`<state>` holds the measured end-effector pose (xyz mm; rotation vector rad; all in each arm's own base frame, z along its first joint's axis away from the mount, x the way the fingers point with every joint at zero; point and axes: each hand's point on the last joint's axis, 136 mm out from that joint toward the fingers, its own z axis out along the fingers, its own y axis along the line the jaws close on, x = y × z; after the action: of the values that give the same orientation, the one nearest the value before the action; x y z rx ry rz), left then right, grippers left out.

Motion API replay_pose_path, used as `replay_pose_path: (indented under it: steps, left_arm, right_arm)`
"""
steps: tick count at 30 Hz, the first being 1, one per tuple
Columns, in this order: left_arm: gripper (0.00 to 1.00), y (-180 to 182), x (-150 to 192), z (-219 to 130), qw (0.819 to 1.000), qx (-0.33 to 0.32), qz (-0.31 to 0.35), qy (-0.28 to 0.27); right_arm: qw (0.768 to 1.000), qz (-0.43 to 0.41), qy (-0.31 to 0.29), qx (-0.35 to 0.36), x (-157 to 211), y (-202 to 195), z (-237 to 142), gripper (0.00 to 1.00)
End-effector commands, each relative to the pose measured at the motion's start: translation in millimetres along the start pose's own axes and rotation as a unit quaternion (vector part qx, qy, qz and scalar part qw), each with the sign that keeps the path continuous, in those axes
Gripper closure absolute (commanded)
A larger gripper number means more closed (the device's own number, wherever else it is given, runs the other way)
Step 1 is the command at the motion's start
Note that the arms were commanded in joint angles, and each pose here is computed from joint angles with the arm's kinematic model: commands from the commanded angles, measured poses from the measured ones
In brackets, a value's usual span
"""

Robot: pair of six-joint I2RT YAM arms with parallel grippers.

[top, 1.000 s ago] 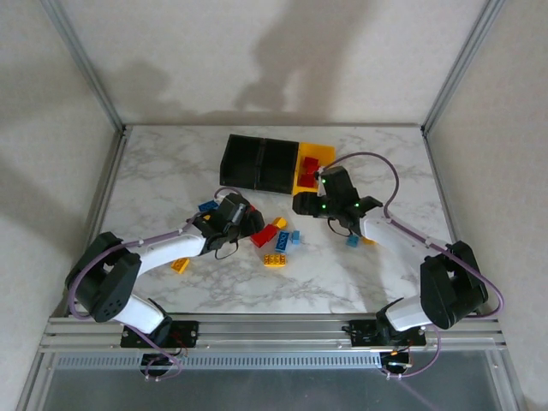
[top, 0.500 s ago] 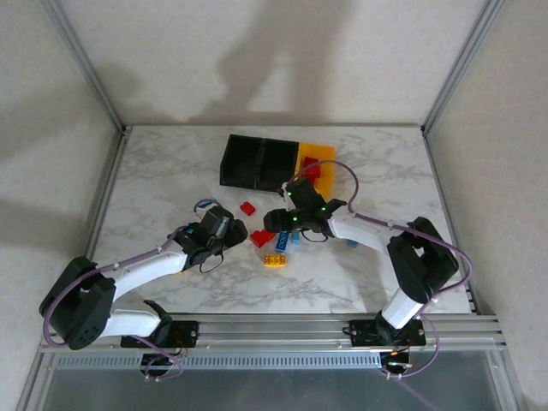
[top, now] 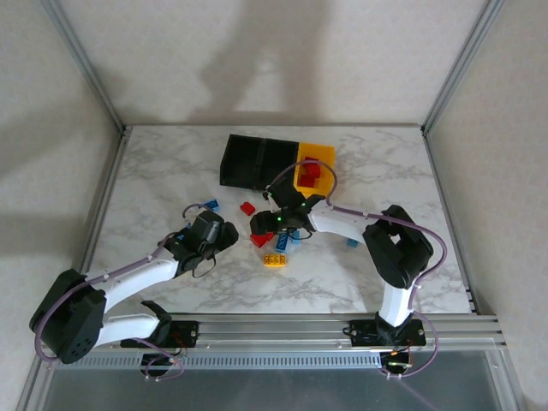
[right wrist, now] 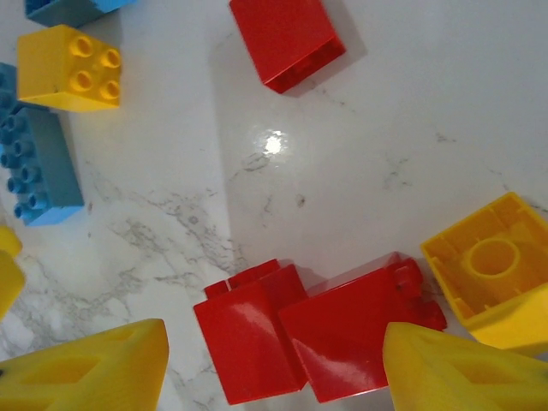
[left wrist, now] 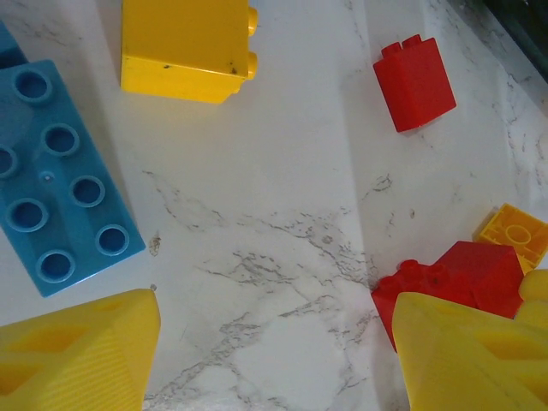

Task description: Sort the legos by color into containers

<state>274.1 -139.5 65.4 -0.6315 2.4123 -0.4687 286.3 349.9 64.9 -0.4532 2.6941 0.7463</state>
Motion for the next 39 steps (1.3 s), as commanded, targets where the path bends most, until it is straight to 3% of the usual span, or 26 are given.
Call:
replay_pose_path:
  steps: [1, 10, 17, 25, 37, 39]
  left_arm:
    - [0.27, 8.9, -3.5, -1.8, 1.0, -0.009, -0.009, -0.011]
    - [0.28, 10.4, -2.3, -0.7, 1.0, -0.005, -0.014, -0.01]
    - [0.28, 8.5, -1.9, 0.2, 1.0, -0.001, -0.013, -0.008]
    - [0.28, 7.7, -2.6, -1.5, 1.0, 0.002, -0.015, -0.009]
    - [0.28, 4.1, -4.5, -5.1, 1.0, 0.015, -0.016, -0.014]
    - [0.28, -0.2, -4.6, -6.8, 0.999, 0.028, -0.015, -0.014]
  right_arm:
    - [0.998, 0.016, 0.026, 0.055, 8.4, -17.8, 8.9, 0.32]
    - [0.992, 0.013, 0.011, 0.123, -3.9, -38.2, 11.4, 0.31]
    - [0.993, -0.002, -0.015, 0.12, -23.5, -28.9, 7.0, 0.32]
    - [0.989, -0.015, 0.007, 0.148, -23.5, -38.5, 21.0, 0.34]
    - [0.984, -0.022, 0.025, 0.175, -8.6, -45.9, 22.4, 0.53]
    - [0.984, -0.022, 0.025, 0.177, -8.1, -46.2, 20.3, 0.61]
